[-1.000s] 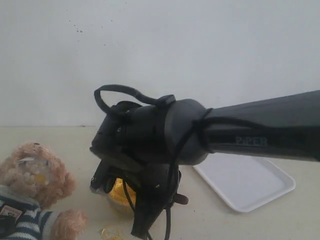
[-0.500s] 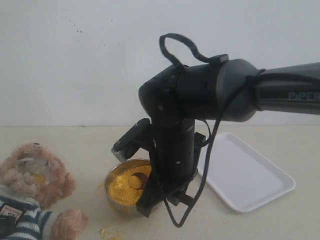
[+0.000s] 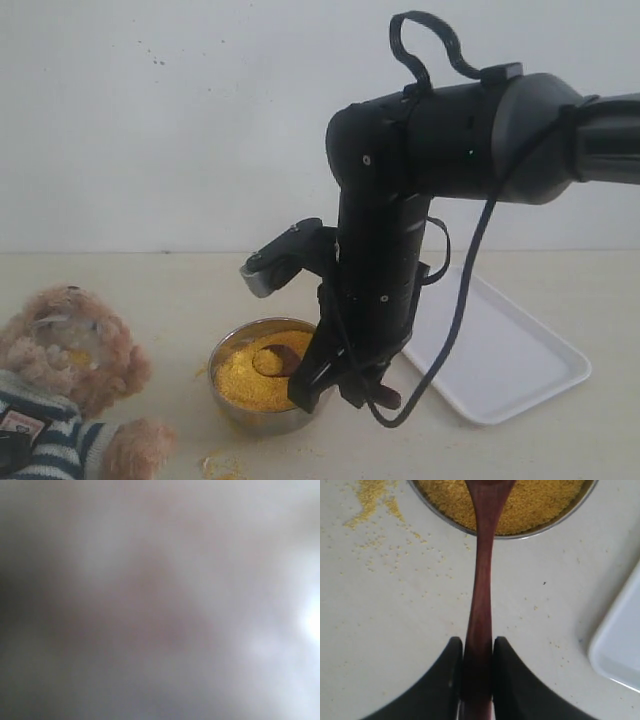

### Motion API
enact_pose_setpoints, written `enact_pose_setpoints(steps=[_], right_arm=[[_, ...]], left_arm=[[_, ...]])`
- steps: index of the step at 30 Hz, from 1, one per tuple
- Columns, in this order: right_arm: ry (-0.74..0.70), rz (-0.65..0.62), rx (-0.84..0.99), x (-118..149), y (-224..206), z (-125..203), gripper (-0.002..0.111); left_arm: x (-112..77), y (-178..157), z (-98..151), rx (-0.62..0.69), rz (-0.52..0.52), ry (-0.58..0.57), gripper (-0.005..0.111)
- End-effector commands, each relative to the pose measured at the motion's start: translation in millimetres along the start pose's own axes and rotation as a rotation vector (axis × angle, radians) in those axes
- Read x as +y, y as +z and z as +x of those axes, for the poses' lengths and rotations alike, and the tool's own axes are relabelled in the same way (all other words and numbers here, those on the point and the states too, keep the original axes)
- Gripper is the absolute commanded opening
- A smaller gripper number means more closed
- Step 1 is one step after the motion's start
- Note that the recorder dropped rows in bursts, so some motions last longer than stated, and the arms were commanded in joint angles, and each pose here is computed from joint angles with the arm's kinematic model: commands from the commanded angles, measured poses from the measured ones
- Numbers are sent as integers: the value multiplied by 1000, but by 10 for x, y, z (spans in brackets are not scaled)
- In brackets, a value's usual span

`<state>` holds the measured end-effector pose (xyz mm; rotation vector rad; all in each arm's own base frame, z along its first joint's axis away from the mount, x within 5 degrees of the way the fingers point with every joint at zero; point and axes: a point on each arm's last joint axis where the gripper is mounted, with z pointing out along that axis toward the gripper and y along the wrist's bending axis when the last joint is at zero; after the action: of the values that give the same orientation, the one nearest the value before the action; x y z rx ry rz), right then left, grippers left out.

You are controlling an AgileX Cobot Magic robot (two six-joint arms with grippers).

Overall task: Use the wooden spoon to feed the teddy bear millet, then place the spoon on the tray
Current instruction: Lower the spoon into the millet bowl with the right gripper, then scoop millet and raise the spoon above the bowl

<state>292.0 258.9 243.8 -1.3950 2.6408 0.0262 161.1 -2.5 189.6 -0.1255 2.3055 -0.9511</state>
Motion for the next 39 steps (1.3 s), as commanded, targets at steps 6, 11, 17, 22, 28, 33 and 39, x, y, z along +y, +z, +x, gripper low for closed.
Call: enact_pose_setpoints(steps=[6, 11, 17, 22, 28, 33, 39], right_arm=[[25, -99, -31, -120, -107, 61, 0], [33, -118, -64, -147, -118, 48, 0], [28, -105, -62, -159, -117, 51, 0], [34, -98, -49, -165, -115, 62, 0], [27, -103, -58, -155, -164, 73, 0], [12, -70, -81, -155, -285, 99, 0], [-8, -47, -92, -121, -423, 142, 0]], left_arm=[[-22, -7, -5, -15, 16, -2, 4], [-22, -7, -5, -15, 16, -2, 4], [-22, -7, -5, -15, 16, -2, 4], [-22, -7, -5, -15, 16, -2, 4], [-22, -7, -5, -15, 16, -2, 4], [-22, -7, -5, -15, 16, -2, 4], [-22, -7, -5, -15, 16, -2, 4]])
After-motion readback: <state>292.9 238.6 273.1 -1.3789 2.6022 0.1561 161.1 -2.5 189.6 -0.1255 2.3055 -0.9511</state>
